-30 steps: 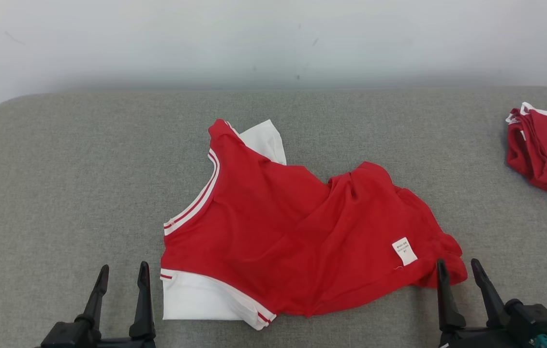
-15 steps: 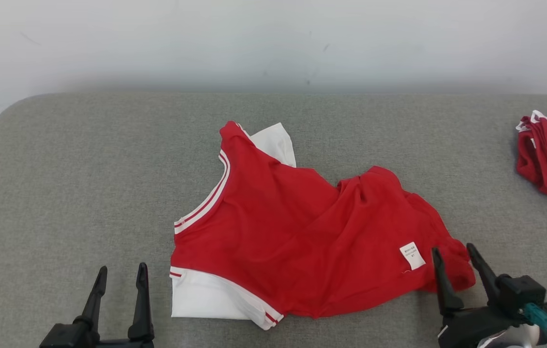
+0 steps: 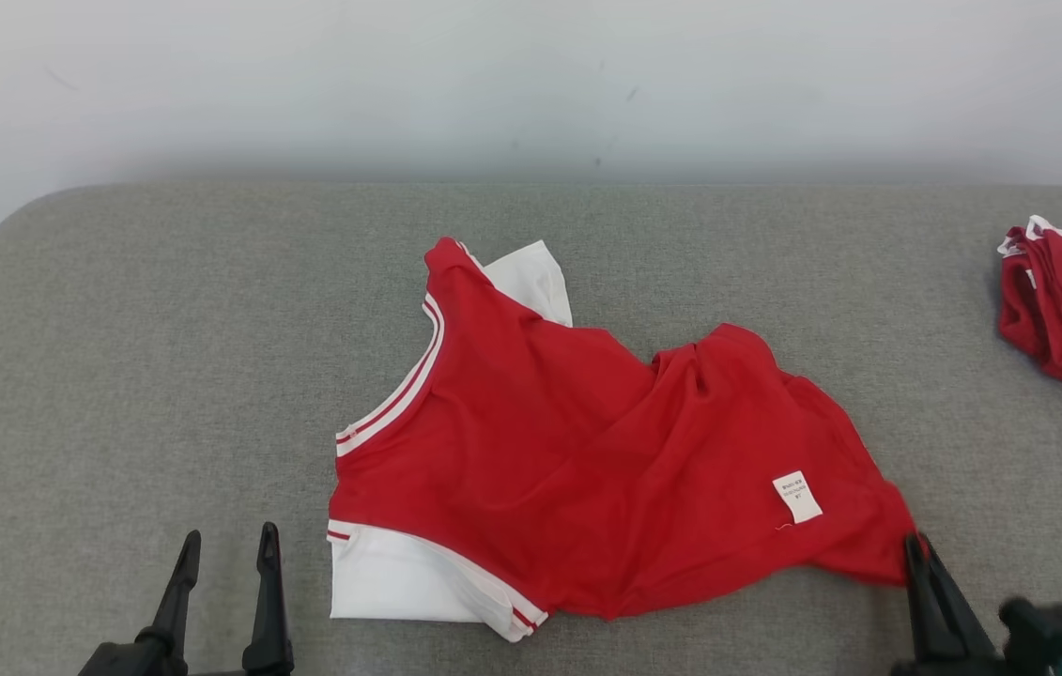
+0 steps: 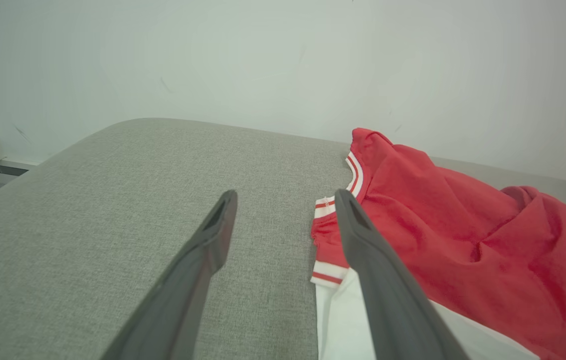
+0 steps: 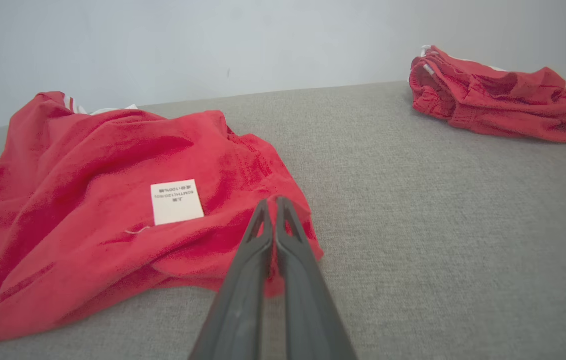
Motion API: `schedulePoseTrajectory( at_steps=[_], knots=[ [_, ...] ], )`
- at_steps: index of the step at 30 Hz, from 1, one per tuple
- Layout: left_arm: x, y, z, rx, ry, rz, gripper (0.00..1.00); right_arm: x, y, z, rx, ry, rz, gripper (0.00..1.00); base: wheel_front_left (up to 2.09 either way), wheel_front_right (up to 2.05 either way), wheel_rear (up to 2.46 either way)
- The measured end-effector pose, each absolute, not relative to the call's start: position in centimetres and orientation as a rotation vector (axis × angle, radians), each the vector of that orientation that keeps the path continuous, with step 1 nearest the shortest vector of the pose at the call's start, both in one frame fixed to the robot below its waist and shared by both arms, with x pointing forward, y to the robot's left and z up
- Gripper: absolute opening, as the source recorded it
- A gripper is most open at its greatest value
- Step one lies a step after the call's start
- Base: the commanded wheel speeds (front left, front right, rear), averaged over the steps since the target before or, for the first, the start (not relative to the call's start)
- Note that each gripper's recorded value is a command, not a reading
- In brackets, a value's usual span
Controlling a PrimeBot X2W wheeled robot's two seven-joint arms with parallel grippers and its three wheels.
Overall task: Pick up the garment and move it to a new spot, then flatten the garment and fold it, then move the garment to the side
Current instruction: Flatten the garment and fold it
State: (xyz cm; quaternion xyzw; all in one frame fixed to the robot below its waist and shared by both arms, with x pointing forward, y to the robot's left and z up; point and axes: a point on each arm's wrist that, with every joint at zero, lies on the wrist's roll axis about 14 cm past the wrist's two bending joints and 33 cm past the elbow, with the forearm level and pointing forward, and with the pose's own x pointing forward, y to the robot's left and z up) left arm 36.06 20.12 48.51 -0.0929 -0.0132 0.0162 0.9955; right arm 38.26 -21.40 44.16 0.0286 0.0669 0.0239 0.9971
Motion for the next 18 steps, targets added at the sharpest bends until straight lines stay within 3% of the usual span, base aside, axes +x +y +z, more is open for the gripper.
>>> schedulePoseTrajectory(
  at_steps=[5,6,7,8,18],
  knots=[
    [36.3,19.6,48.7,-0.187,-0.032,0.022,1.00,35.3,-22.3,42.9,0.092,0.171,0.004,0.00,0.00,0.00,0.00],
    [36.3,19.6,48.7,-0.187,-0.033,0.020,1.00,34.8,-22.5,42.7,0.093,0.179,-0.004,0.32,0.00,0.00,0.00],
    [36.4,19.5,48.7,-0.187,-0.031,0.018,1.00,34.4,-22.6,42.6,0.095,0.184,-0.008,0.90,0.00,0.00,0.00],
    [36.4,19.4,48.6,-0.188,-0.029,0.015,1.00,34.1,-22.6,42.5,0.097,0.186,-0.011,1.00,0.00,0.00,0.00],
    [35.9,19.0,48.6,-0.186,-0.028,0.000,1.00,33.7,-23.2,45.0,0.103,0.104,-0.032,1.00,0.00,0.00,0.00]
  ],
)
